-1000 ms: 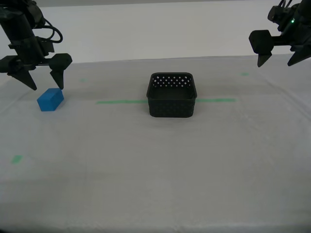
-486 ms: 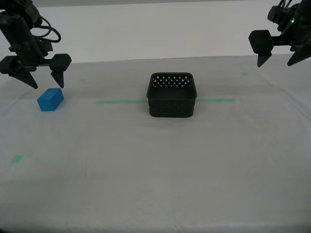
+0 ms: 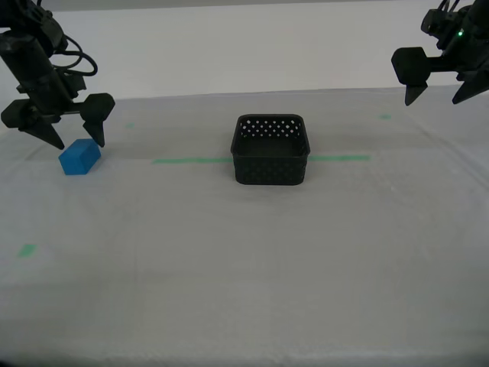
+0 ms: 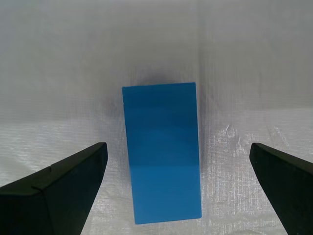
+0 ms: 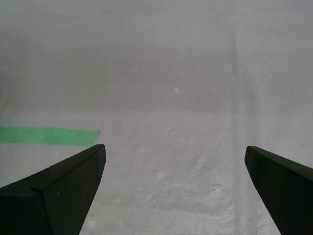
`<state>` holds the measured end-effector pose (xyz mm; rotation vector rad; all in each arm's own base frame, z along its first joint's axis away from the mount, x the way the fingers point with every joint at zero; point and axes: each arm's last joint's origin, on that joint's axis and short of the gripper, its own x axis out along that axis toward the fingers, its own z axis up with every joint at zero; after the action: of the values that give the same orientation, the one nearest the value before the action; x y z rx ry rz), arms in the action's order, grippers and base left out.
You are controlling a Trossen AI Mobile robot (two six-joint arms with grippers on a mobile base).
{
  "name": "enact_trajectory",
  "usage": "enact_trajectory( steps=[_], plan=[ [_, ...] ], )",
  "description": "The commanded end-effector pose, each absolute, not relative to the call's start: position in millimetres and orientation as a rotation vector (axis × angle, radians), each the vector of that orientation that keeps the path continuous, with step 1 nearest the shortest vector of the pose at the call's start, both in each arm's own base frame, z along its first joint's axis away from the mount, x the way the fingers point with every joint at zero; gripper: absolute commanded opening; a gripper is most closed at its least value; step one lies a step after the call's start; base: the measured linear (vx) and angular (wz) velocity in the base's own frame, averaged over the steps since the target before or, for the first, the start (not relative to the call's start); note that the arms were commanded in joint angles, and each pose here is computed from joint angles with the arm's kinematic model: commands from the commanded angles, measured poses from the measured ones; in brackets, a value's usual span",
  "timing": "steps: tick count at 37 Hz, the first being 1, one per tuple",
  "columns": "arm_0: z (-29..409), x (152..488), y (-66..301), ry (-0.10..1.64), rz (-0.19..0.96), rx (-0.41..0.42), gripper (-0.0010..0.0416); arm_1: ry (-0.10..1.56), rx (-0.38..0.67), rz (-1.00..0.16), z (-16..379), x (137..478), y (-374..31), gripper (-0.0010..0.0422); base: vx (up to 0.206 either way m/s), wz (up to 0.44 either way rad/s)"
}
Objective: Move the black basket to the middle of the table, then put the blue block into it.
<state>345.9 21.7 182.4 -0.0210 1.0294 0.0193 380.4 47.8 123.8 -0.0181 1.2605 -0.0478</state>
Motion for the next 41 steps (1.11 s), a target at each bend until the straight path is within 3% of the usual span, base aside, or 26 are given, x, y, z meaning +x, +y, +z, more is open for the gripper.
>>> enact_trajectory(
  steps=[1, 41],
  plan=[
    [183, 346, 22, 1.028, 0.021, -0.021, 0.0398, 1.259, -0.021, -0.061, 118, 377, 47, 0.0401, 0.0, 0.0],
    [183, 346, 22, 1.028, 0.021, -0.021, 0.0399, 1.255, -0.03, -0.072, 104, 368, 45, 0.0395, 0.0, 0.0]
  ],
)
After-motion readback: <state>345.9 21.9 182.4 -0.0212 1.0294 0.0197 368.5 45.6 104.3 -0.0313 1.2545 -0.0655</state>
